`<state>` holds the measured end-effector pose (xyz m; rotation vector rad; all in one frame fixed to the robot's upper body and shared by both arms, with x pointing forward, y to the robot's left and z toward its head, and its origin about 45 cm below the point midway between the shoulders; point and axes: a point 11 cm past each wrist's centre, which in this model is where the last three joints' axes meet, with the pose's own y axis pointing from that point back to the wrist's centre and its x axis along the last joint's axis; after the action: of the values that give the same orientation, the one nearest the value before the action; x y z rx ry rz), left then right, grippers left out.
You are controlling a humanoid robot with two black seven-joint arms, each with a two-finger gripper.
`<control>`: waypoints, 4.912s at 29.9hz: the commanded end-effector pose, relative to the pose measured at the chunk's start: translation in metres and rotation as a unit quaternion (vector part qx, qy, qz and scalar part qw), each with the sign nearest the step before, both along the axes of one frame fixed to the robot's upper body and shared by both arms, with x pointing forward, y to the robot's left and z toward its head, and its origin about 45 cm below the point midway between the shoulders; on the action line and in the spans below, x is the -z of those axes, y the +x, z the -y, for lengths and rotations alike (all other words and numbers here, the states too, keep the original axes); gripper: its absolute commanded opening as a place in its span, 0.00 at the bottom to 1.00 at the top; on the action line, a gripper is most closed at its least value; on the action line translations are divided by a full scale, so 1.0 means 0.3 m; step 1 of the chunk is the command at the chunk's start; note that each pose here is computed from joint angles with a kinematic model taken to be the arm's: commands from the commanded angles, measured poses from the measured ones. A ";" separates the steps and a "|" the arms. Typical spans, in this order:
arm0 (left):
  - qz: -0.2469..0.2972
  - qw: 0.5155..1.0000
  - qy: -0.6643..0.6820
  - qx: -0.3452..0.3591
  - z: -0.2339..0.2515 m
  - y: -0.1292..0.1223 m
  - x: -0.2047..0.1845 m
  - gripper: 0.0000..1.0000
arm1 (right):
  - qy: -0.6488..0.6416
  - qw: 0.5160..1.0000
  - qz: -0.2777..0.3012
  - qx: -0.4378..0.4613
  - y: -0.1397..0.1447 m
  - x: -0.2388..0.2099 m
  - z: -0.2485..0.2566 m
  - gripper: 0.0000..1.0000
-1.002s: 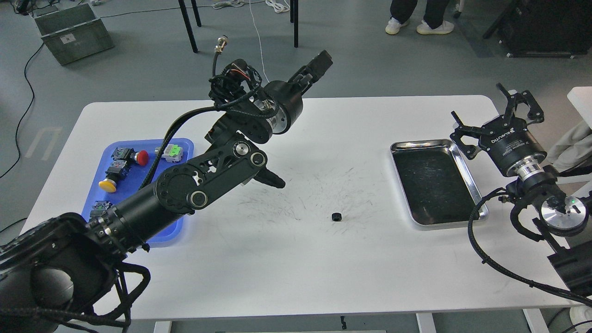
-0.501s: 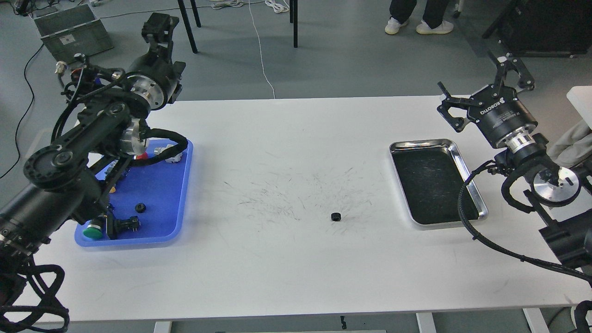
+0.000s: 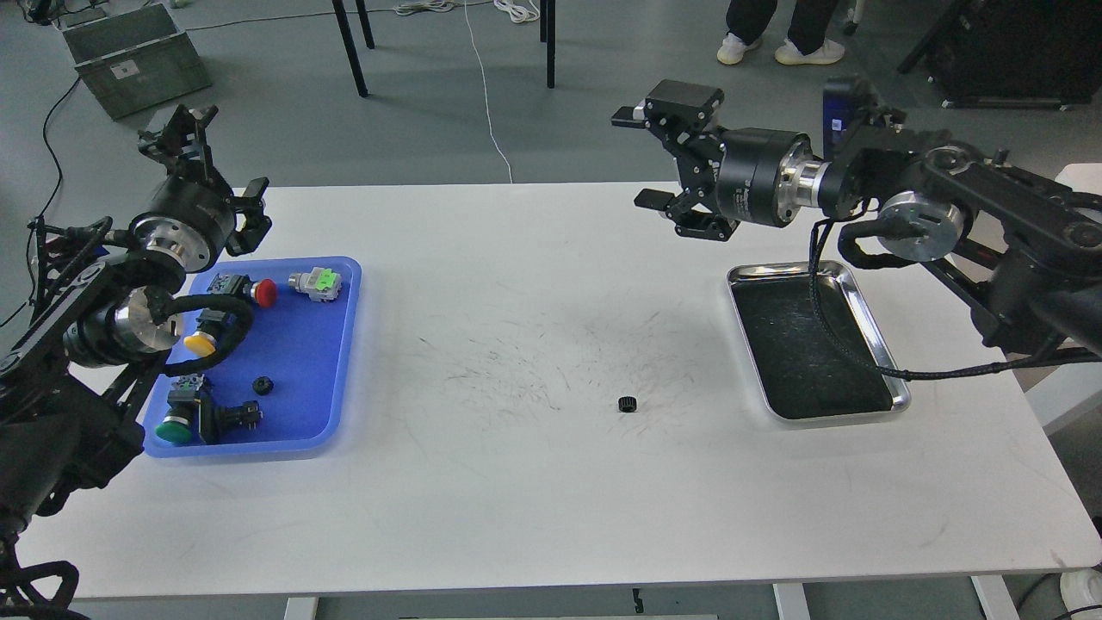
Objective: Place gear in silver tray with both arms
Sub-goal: 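Reach the right gripper to the black gear and grasp it, then carry the gear with the right gripper over the silver tray, then open the right gripper to drop the gear into the silver tray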
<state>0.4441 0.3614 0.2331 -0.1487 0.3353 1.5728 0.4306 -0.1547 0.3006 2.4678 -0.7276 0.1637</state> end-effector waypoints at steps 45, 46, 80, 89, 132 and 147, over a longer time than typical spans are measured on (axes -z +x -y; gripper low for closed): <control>-0.008 0.999 0.052 0.002 -0.048 -0.035 0.026 0.98 | -0.429 0.843 0.059 -0.320 -0.265 0.489 -0.134 0.83; -0.006 0.999 0.051 0.002 -0.046 -0.035 0.026 0.98 | -0.430 0.842 0.059 -0.320 -0.267 0.495 -0.131 0.82; -0.006 0.999 0.052 0.001 -0.045 -0.036 0.029 0.98 | -0.434 0.837 0.046 -0.330 -0.275 0.498 -0.104 0.02; -0.006 0.999 0.054 0.000 -0.052 -0.038 0.029 0.98 | -0.427 0.847 0.057 -0.313 -0.239 0.441 -0.098 0.02; -0.009 0.998 0.061 0.008 -0.006 -0.032 0.045 0.98 | -0.536 0.828 0.093 -0.137 -0.005 0.512 0.507 0.04; -0.010 0.998 0.061 0.008 -0.003 -0.034 0.049 0.98 | -0.479 0.866 0.122 -0.076 0.023 0.365 0.545 0.95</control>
<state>0.4339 0.3629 0.2187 -0.0347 0.2532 1.5747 0.4387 -0.3160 0.1805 1.5082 -0.3514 0.7226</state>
